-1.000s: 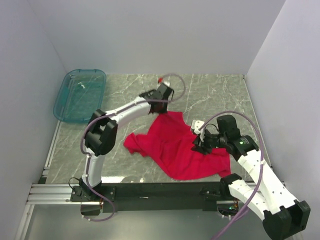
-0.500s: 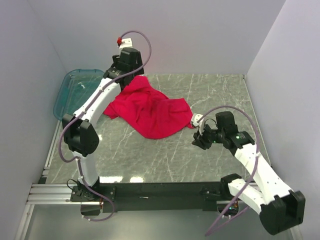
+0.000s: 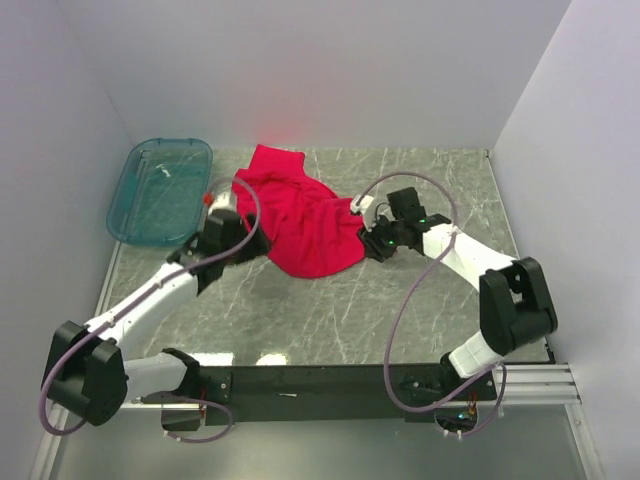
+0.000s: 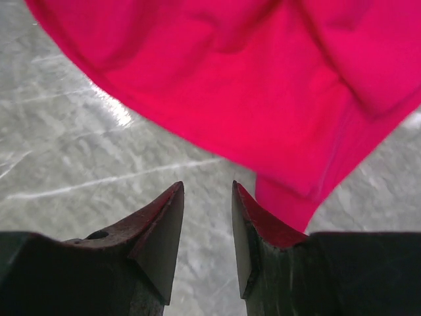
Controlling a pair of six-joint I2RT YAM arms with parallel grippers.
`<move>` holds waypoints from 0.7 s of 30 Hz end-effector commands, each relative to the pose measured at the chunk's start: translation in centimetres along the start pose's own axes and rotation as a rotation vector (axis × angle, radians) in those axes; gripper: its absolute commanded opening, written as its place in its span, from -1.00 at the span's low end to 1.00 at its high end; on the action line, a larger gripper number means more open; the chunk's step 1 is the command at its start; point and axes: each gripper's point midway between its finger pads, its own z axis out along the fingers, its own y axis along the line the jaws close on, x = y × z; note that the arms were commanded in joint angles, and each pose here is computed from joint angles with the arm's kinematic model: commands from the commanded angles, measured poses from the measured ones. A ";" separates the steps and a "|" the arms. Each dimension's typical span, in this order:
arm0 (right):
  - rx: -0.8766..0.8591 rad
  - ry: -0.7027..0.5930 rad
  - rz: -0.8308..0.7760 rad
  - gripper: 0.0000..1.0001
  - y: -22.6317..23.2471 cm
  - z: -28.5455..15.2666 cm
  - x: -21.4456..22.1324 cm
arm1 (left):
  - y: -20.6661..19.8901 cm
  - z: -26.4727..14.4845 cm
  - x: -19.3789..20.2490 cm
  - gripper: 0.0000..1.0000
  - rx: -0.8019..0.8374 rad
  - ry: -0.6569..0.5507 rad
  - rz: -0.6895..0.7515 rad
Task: Fold and stack the t-shirts
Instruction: Flatten the tshirt out
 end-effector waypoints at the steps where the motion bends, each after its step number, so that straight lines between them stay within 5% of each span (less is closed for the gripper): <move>1: 0.064 -0.010 -0.079 -0.14 -1.7 0.8 -1.8 | 0.4 0.3 3.1 0.48 0.032 0.025 -0.266; 9: -0.053 0.156 -0.599 -0.13 0.4 3.2 1.6 | 2.8 2.8 4.4 0.57 -0.106 0.009 -0.441; 17: 0.002 0.235 -0.664 -0.15 -0.7 5.7 2.5 | 3.7 7.5 4.5 0.57 -0.243 0.034 -0.482; 21: 0.015 0.254 -0.651 -0.38 -0.9 6.2 3.0 | 3.8 9.6 4.6 0.41 -0.292 0.067 -0.469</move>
